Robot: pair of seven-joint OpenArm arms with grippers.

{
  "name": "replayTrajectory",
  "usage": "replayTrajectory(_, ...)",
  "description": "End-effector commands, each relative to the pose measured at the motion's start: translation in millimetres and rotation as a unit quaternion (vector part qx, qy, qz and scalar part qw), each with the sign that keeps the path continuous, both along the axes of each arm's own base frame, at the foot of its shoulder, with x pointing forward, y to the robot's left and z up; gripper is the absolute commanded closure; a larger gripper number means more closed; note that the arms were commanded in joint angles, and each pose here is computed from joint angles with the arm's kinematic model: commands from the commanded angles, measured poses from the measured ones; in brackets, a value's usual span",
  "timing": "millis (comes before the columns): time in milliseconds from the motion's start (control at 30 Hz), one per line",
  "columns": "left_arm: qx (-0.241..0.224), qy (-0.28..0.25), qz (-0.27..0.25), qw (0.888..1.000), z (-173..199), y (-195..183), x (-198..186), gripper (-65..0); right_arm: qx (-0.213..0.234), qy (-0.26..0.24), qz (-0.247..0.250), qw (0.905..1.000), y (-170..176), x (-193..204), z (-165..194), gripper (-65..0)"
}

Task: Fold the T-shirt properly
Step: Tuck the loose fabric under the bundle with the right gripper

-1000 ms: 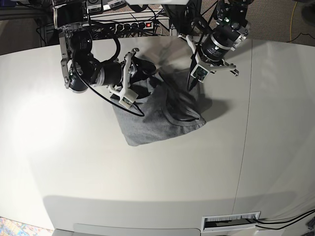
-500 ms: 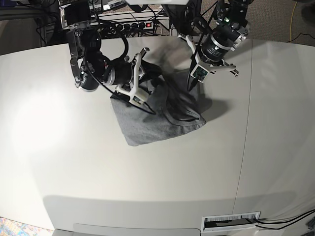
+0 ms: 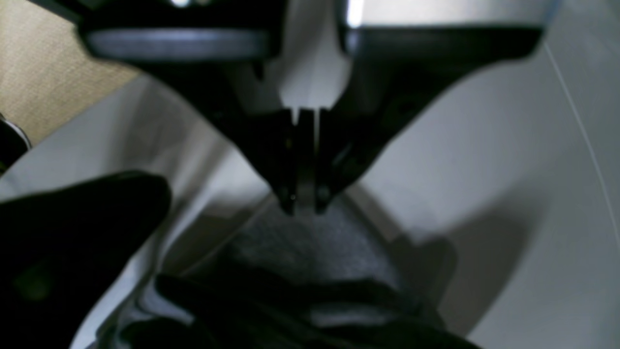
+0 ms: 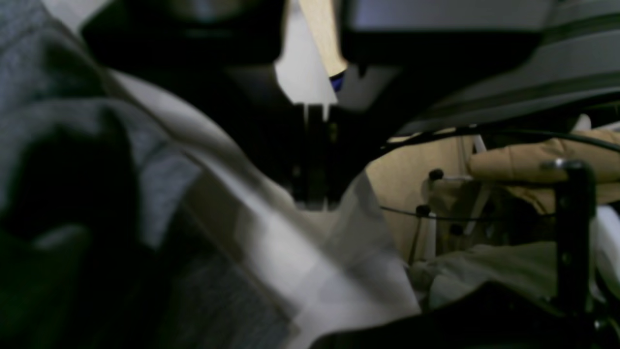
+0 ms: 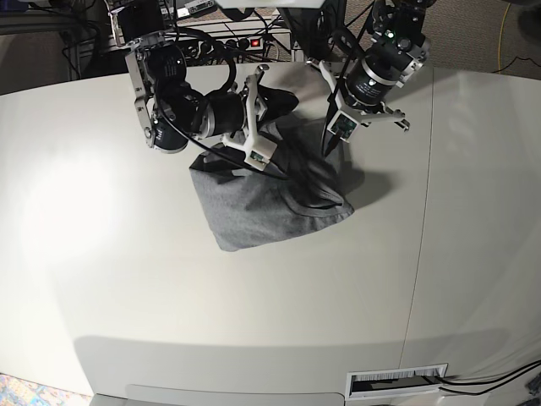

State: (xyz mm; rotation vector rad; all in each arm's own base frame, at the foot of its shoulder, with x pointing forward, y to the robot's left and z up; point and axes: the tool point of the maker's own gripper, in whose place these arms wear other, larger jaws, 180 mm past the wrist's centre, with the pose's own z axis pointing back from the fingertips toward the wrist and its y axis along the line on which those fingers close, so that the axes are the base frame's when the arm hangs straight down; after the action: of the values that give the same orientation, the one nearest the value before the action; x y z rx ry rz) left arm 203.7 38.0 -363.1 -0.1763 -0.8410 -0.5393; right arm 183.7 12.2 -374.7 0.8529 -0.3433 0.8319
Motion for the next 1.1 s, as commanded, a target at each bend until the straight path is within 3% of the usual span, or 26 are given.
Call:
replayTrajectory(0, -0.011, -0.019, -0.001, 1.0, 9, -2, 4, 0.0, 0.02, -0.018, -0.006, 0.9996, 3, 9, 13, -7.9)
replayTrajectory(67, -0.014, -0.022, -0.001, 1.0, 9, -3, 5, 0.0, 0.02, -0.019, -0.012, 0.9995, 1, 12, 13, -21.8)
replayTrajectory(133, -0.016, -0.021, -0.001, 1.0, 5, -4, 5, 0.0, 0.021, -0.02, -0.015, 0.9995, -1, 13, 14, -26.0)
replayTrajectory(267, -0.01, 0.003, -0.001, 1.0, -12, -2, -1, 0.0, 0.008, -0.028, -0.014, 0.9995, -3, 14, 12, -26.0)
replayTrajectory(433, -0.011, 0.019, -0.001, 1.0, -29, -2, -6, 0.0, -0.025, -0.083, -0.014, 0.9962, -9, 24, 23, -26.0)
replayTrajectory(767, -0.013, 0.018, -0.001, 1.0, -29, -2, -5, 0.0, -0.037, -0.119, -0.094, 0.9877, -41, 46, 37, -26.0)
replayTrajectory(1067, -0.023, 0.02, 0.0, 1.0, -29, -4, -5, 0.0, -0.037, -0.164, -0.126, 0.9777, -44, 65, 42, -26.0)
